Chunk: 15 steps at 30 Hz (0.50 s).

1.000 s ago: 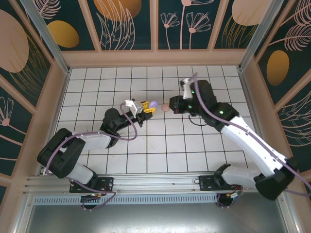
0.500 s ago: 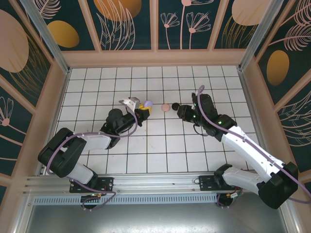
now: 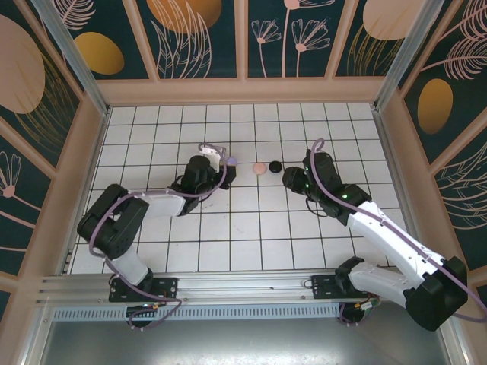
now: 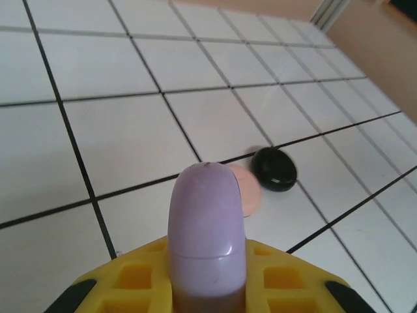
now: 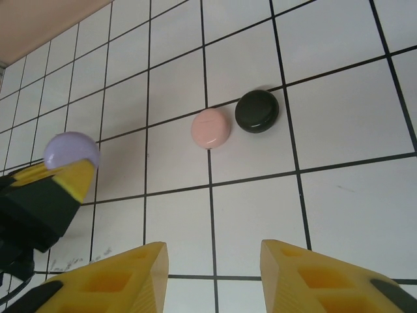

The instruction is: Insert wireless bluetooth earbuds into charging case

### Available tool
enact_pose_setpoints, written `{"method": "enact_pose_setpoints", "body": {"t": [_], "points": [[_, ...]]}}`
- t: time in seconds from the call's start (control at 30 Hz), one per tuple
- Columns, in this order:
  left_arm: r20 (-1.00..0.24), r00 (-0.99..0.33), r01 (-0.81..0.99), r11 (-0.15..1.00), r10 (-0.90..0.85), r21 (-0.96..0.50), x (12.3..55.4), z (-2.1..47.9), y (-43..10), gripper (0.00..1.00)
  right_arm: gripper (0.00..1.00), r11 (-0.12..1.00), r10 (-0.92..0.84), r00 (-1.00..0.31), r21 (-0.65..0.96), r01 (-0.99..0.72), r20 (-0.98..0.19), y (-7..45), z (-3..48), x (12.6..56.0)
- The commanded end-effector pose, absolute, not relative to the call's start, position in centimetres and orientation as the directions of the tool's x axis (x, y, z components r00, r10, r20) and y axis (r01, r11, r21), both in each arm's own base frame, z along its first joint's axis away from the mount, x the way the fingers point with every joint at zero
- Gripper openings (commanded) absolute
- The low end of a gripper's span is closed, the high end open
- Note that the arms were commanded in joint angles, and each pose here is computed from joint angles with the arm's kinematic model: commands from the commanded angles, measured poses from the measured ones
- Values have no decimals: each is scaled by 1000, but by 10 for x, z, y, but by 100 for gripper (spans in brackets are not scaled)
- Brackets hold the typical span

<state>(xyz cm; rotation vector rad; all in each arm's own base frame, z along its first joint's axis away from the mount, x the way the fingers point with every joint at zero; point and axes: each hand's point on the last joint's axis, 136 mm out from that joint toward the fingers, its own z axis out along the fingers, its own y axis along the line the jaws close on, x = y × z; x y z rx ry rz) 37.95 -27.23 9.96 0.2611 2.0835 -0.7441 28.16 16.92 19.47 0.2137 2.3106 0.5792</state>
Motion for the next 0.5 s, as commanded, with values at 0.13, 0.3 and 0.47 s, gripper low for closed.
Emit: {"method": "enact_pose_setpoints", "body": {"t": [0.13,0.3,0.47], "points": [[-666,-741,292,852,-86,-435,388,44,-260,0,44,889,341,-677,458,6,-653,156,204,287],[-627,-774,271,847,-90,-457,390,29,-259,0,45,890,343,-670,455,9,-658,153,208,289],[-580,-810,253,843,-83,-474,388,12,-259,6,46,889,346,-666,459,6,-661,152,212,291]]}}
